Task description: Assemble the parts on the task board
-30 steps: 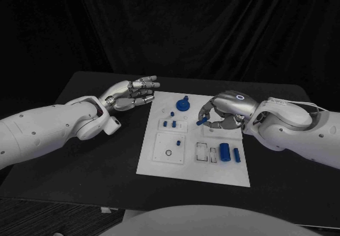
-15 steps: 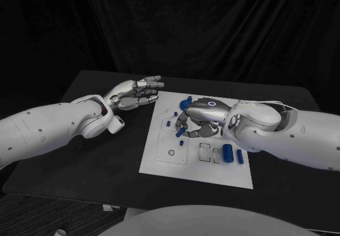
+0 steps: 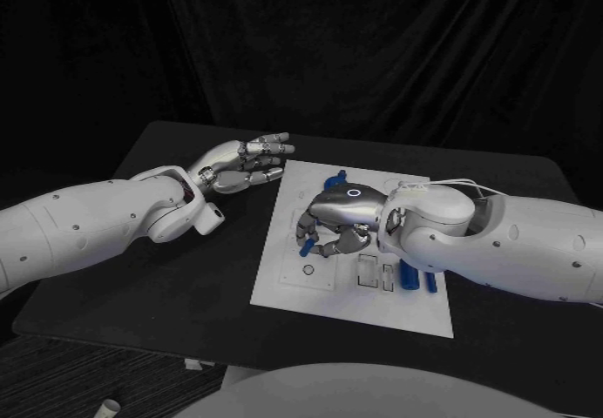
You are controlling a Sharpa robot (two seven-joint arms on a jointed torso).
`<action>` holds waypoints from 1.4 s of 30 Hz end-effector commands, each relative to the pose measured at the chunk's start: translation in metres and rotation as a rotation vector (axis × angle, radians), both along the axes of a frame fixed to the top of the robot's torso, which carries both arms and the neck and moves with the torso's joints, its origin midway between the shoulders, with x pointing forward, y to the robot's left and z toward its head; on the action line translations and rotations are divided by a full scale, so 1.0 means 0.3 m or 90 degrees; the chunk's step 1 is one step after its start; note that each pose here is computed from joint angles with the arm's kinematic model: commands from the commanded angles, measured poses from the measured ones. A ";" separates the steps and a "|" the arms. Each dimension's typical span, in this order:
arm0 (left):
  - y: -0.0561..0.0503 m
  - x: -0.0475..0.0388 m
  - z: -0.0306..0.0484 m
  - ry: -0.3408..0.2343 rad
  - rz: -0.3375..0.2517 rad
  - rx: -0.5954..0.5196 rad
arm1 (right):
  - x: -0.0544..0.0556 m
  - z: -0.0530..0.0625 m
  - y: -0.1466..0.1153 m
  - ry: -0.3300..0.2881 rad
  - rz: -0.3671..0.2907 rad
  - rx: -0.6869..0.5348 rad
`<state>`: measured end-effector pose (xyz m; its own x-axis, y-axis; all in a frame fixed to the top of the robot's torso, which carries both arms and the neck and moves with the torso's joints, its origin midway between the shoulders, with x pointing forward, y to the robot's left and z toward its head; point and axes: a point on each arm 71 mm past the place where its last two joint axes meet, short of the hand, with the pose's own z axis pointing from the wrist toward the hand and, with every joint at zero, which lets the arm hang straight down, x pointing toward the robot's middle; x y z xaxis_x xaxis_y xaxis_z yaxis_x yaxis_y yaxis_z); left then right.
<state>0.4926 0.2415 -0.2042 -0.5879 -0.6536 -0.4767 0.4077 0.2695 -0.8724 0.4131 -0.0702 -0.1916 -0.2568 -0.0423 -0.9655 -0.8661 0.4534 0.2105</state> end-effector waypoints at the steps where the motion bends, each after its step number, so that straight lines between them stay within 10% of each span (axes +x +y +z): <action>1: -0.003 -0.002 0.006 -0.012 0.000 -0.014 | -0.005 -0.011 0.010 -0.009 0.010 -0.048; 42: -0.018 0.000 0.003 -0.005 -0.008 -0.013 | -0.031 -0.057 0.031 -0.027 0.027 -0.086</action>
